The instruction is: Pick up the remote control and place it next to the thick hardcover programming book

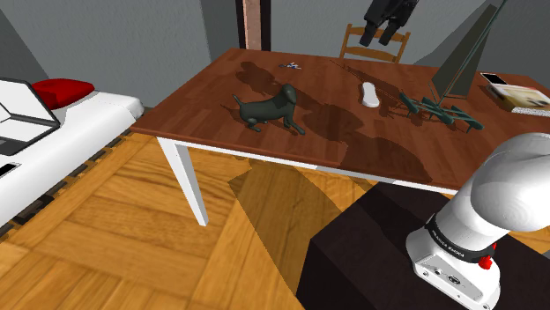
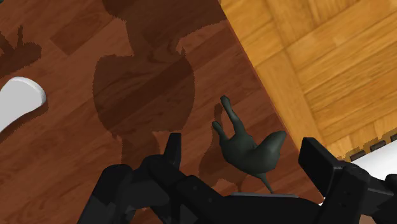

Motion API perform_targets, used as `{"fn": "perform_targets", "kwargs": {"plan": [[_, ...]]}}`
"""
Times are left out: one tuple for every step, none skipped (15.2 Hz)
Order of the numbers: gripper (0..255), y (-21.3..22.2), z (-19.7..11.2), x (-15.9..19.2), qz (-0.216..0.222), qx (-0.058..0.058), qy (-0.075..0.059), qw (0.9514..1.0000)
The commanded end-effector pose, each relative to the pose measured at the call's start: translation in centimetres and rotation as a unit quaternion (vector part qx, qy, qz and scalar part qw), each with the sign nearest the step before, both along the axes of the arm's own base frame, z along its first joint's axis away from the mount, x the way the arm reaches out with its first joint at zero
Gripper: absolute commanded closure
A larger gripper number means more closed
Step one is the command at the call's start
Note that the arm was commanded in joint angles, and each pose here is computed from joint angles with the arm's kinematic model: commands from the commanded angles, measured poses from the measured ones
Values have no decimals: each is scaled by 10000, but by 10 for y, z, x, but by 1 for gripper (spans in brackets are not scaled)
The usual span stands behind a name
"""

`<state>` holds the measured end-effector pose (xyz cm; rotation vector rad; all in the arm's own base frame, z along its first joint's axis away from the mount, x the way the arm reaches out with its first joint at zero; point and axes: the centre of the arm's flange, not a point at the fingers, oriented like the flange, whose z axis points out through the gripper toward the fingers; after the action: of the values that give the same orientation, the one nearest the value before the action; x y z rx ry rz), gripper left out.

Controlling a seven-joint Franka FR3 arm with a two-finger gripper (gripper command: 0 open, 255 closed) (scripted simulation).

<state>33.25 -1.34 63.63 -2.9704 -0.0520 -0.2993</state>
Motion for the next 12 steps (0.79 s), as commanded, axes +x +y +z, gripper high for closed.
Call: {"fn": "perform_targets", "kwargs": {"plan": [[0,0,0,0,0,0,0,10000],[0,-7,-6,9,-108,-6,32,9999],[0,-13,-12,19,-215,-11,64,9997],[0,-21,-18,28,-323,-17,96,9994],[0,-28,-24,37,-430,-22,128,9990],[0,-35,-30,45,-537,-28,159,9984],[0,-43,-37,54,-645,-33,191,9977],[0,-51,-43,62,-752,-39,223,9969],[0,-59,-49,70,-859,-44,255,9960],[0,-67,-55,78,-966,-50,287,9949],[0,-75,-62,85,-1073,-55,318,9937],[0,-84,-68,93,-1180,-61,350,9924]]}}
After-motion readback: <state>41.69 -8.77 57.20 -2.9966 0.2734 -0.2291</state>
